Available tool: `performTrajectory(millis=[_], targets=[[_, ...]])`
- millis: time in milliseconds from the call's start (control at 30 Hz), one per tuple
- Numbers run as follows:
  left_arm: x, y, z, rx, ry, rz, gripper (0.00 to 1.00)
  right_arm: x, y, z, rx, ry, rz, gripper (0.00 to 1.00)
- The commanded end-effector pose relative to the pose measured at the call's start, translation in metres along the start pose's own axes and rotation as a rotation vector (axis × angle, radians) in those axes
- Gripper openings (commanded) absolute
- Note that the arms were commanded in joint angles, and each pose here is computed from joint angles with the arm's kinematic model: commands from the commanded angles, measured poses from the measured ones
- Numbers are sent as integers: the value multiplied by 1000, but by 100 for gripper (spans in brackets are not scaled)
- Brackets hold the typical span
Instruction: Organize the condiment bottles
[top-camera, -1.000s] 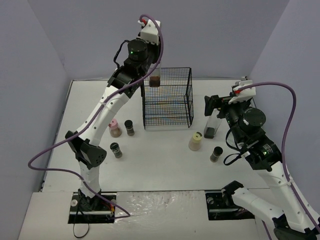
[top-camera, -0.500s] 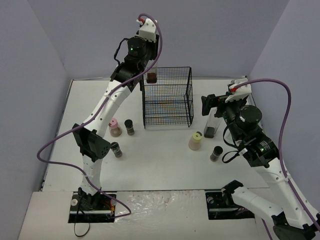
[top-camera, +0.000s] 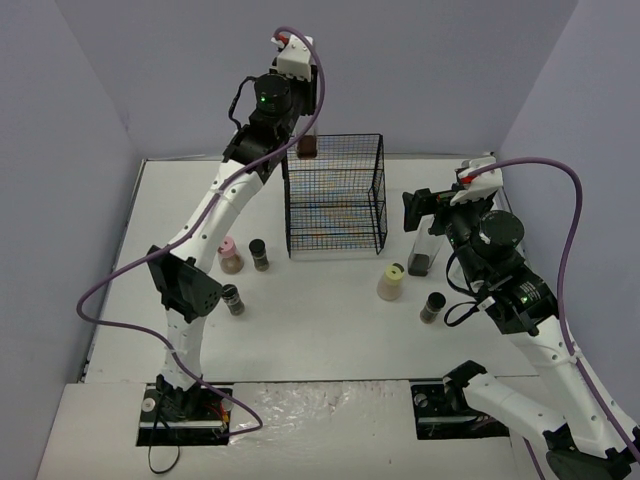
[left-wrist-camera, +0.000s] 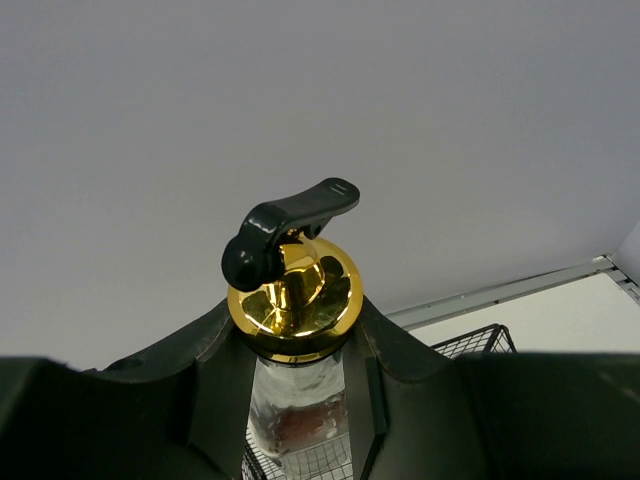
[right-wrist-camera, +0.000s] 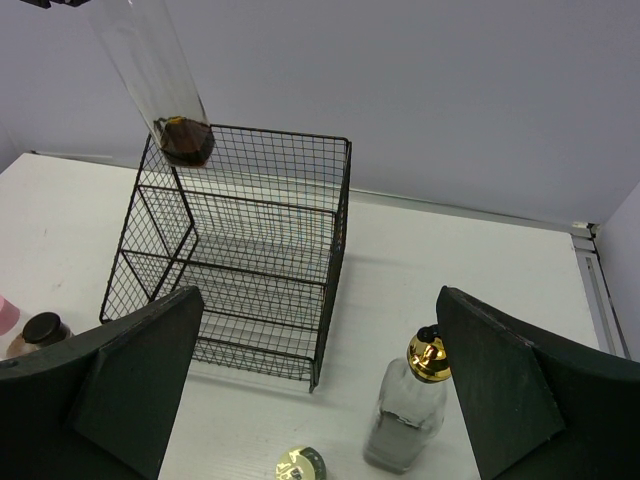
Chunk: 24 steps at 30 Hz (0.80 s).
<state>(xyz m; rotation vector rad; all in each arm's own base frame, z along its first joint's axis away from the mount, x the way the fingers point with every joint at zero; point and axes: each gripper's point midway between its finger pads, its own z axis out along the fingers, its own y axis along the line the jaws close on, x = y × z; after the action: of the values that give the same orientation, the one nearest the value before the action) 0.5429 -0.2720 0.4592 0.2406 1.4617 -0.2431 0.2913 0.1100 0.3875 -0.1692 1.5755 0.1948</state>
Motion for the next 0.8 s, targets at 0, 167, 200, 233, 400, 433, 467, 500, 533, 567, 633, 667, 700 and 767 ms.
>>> performTrajectory(millis=[0,167,200,233,400,433,467,500,533,567,633,667,700,767], targets=[[-62,8,-9,-12,-203,-69,0,-16,7,3,-24,-60,20,100],[-42,6,-9,-9,-181,-83,0,-13,7,3,-24,-54,19,100],[-35,4,-8,-7,-168,-81,0,-13,7,3,-26,-54,19,100],[-37,5,-8,-8,-178,-82,0,-13,8,3,-29,-54,19,100],[-11,5,-6,-15,-167,-74,0,-7,7,4,-27,-42,15,100],[-7,5,-5,-16,-167,-73,0,-6,7,4,-25,-40,15,100],[-2,5,-5,-16,-166,-74,0,-5,7,5,-25,-38,15,100],[3,4,-4,-16,-164,-75,0,-4,7,5,-24,-36,15,100],[7,4,-4,-17,-162,-80,0,-3,7,5,-25,-35,14,100],[11,4,-3,-18,-160,-87,0,-3,7,5,-25,-34,13,100],[18,3,-4,-16,-159,-100,0,-1,8,6,-25,-29,12,100],[21,4,-4,-16,-161,-106,0,0,8,6,-25,-28,11,100],[24,4,-5,-18,-163,-112,0,0,8,6,-26,-28,11,100],[29,4,-6,-23,-164,-119,0,0,8,5,-27,-28,11,100]])
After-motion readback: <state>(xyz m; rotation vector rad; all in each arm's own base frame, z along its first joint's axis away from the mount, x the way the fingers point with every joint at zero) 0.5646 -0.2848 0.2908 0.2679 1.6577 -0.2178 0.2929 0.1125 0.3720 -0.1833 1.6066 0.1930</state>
